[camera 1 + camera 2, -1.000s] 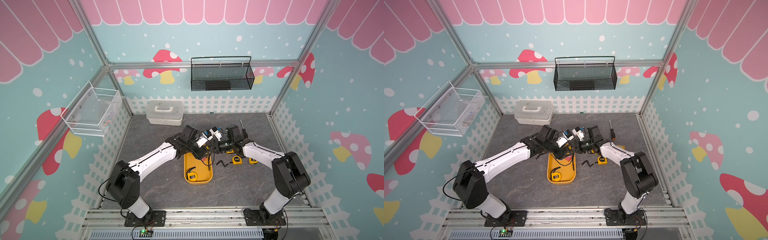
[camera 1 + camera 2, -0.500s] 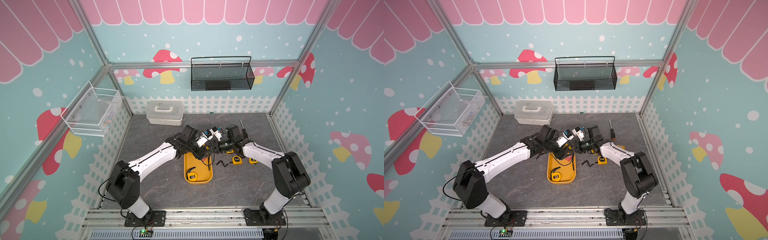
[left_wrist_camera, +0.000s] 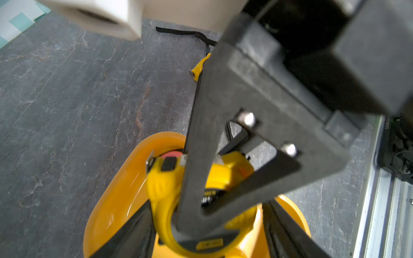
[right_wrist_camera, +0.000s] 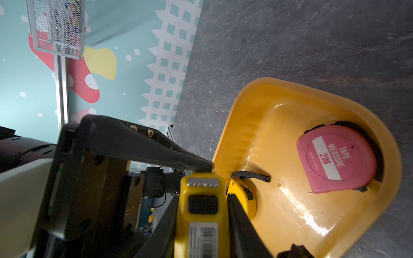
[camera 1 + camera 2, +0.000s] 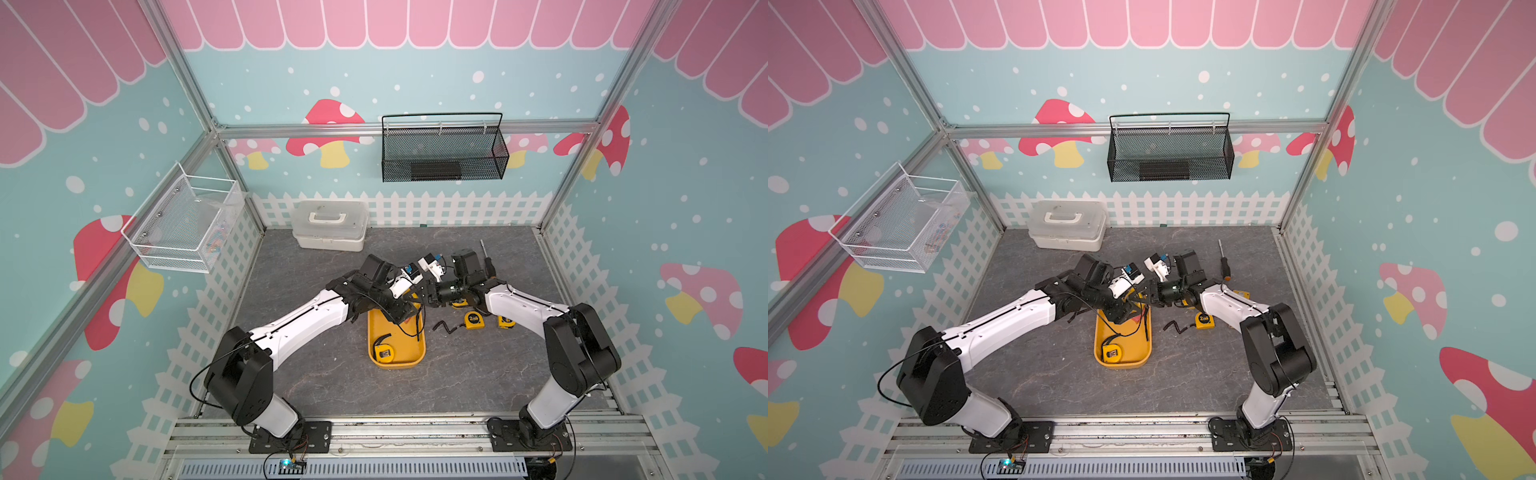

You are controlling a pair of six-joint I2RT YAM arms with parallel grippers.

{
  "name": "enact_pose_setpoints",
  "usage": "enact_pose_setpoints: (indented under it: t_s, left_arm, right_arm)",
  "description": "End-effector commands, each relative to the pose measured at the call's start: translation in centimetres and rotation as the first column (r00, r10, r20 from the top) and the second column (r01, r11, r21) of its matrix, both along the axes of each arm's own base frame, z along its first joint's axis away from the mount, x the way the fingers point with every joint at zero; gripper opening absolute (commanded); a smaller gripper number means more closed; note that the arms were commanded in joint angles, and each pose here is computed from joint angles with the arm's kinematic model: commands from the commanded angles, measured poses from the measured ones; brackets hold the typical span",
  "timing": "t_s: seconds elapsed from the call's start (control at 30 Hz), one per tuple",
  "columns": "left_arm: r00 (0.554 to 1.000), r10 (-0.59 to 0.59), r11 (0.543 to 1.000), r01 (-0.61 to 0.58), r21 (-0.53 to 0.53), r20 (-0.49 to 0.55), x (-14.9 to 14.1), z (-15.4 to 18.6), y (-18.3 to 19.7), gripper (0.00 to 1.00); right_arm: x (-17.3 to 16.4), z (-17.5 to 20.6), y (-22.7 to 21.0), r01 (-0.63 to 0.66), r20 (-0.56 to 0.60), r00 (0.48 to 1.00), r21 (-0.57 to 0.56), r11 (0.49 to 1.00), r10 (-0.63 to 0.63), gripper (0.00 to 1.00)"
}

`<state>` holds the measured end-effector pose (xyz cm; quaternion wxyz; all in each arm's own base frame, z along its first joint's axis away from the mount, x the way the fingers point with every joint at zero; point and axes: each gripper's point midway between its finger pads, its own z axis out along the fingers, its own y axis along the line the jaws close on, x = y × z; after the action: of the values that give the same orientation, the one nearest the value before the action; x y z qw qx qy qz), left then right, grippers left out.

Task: Take the tape measure out of the storage box
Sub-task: Place the tape measure at the center of the board.

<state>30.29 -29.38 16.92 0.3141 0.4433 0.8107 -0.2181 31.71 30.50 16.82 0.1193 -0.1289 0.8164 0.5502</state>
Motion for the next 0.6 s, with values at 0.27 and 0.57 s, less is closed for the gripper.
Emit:
enact_pose_setpoints:
  t_s: [0.27, 0.57]
  left_arm:
    - [0.99, 0.129, 0.991, -0.13, 0.011, 0.049, -2.4, 1.5, 4.8, 0.75]
    - [0.985, 0.174, 0.985, -0.174, -0.011, 0.018, -2.0, 1.6, 5.2, 0.76]
  right_arm:
    - [1.6, 1.4, 1.1, -0.009, 0.037, 0.999, 0.027, 1.0, 0.008, 0.31]
    - [3.6, 4.8, 0.2, 0.009, 0.103, 0.995, 0.041, 0.999, -0.013, 0.31]
